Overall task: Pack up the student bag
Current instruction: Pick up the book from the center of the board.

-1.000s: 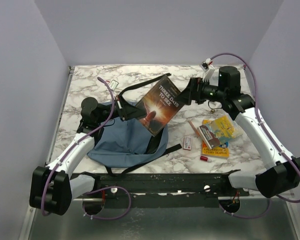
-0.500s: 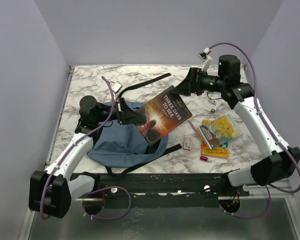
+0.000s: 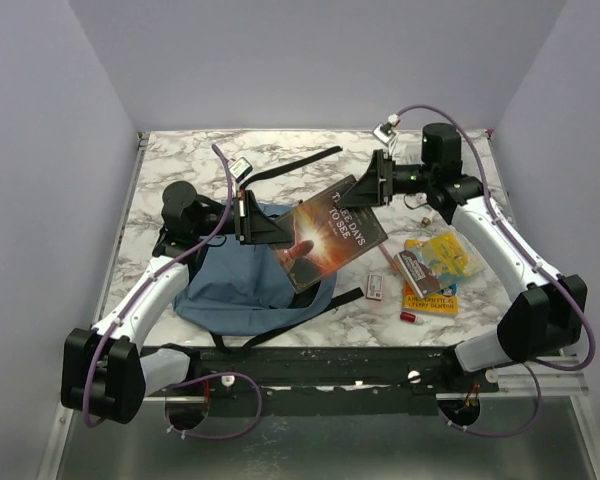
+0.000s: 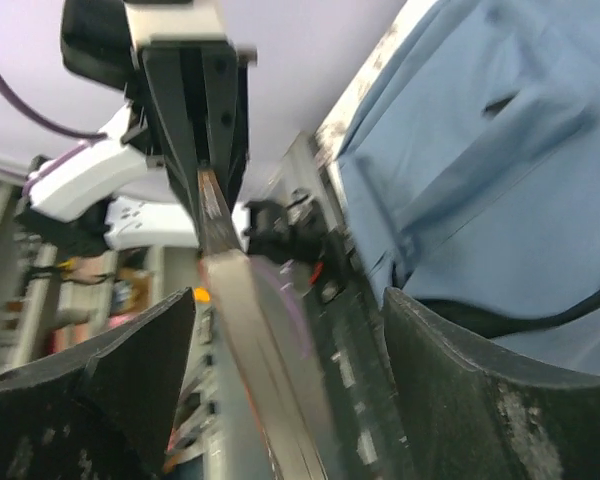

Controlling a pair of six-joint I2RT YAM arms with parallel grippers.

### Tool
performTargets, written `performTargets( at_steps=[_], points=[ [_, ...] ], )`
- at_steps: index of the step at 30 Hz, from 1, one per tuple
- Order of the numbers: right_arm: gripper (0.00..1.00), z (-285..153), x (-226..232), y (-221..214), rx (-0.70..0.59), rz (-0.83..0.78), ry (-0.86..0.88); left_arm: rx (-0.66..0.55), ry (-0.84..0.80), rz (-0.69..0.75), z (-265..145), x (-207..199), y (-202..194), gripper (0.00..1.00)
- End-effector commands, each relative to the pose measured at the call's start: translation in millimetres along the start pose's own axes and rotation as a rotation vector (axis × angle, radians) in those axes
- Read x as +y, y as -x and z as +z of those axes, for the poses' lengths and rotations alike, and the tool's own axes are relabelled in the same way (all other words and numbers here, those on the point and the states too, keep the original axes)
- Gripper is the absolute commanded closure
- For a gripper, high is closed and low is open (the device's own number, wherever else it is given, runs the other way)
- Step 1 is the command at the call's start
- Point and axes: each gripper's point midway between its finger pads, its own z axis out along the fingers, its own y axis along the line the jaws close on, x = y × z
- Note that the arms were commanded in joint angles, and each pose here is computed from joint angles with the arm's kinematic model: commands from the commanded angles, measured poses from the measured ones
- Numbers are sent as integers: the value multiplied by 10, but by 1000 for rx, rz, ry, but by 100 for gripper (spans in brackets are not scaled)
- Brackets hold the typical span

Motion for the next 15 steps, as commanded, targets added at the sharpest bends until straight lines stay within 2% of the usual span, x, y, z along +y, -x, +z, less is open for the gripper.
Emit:
performTargets(
  at_steps=[1,5,6,10,11,13,15],
  points=[
    [30,-76,245,-393,98,15,141,34,-44,80,2,-215,78,100],
    [42,-187,373,-648,128,-1,187,69,-53,58,18,-191,69,100],
    [49,-197,389,-674,115,-16,197,72,-52,50,25,-172,70,100],
    [95,-225,450,-732,95,-9,230,60,-46,34,43,-148,105,100],
    [100,-219,428,-712,79,-19,209,44,-40,38,45,-144,126,100],
    [100,-206,243,-638,28,4,70,-15,1,32,46,-60,154,84],
    [100,-265,-86,-462,-63,15,-189,-86,153,18,31,196,170,64]
  ],
)
